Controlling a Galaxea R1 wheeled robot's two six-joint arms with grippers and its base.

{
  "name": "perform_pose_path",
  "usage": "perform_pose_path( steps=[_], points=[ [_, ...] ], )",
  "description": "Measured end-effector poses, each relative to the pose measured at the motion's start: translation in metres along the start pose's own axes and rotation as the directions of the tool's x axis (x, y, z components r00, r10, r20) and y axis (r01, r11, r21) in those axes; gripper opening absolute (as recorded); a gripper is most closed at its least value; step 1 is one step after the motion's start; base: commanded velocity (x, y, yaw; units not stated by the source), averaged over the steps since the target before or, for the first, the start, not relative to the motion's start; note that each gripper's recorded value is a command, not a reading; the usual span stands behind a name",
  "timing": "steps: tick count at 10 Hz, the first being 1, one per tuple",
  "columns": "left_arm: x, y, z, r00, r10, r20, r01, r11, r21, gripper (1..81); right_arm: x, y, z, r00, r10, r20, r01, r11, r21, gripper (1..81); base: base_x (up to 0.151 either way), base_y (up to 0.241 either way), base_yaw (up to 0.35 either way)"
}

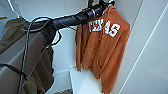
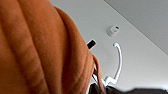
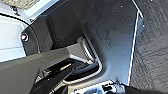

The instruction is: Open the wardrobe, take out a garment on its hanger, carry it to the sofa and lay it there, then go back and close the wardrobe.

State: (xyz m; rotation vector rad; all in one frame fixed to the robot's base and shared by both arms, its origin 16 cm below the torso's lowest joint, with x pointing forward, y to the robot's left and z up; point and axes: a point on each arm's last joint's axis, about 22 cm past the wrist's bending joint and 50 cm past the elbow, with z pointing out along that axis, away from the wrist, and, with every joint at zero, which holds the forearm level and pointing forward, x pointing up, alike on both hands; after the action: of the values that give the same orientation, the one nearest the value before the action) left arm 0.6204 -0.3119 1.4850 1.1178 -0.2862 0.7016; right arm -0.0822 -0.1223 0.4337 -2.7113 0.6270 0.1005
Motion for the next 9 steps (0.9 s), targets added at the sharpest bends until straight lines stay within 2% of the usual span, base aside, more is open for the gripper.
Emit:
perform_pose_path(
  steps=[2,4,7,9],
  points=[
    [0.005,-0.001,-0.015,1.000,0.011,-0.004,-0.011,1.000,0.021,1.0,0.004,-0.002,0.001,0.999,-0.039,0.016,0.039,0.999,-0.001,81.1,0.000,0.000,0.000],
    [0.021,-0.005,-0.047,0.999,0.046,-0.021,-0.044,0.997,0.067,1.0,0.011,-0.005,0.002,0.994,-0.103,0.043,0.103,0.995,0.000,81.1,0.000,0.000,0.000],
    [0.030,-0.015,-0.086,0.994,0.104,-0.026,-0.099,0.984,0.150,1.0,0.023,-0.007,0.004,0.977,-0.196,0.082,0.197,0.980,-0.002,81.1,0.000,0.000,0.000],
    [0.035,-0.020,-0.102,0.992,0.125,-0.031,-0.116,0.972,0.203,1.0,0.036,-0.009,0.006,0.966,-0.242,0.090,0.243,0.970,-0.003,81.1,0.000,0.000,0.000]
  ],
)
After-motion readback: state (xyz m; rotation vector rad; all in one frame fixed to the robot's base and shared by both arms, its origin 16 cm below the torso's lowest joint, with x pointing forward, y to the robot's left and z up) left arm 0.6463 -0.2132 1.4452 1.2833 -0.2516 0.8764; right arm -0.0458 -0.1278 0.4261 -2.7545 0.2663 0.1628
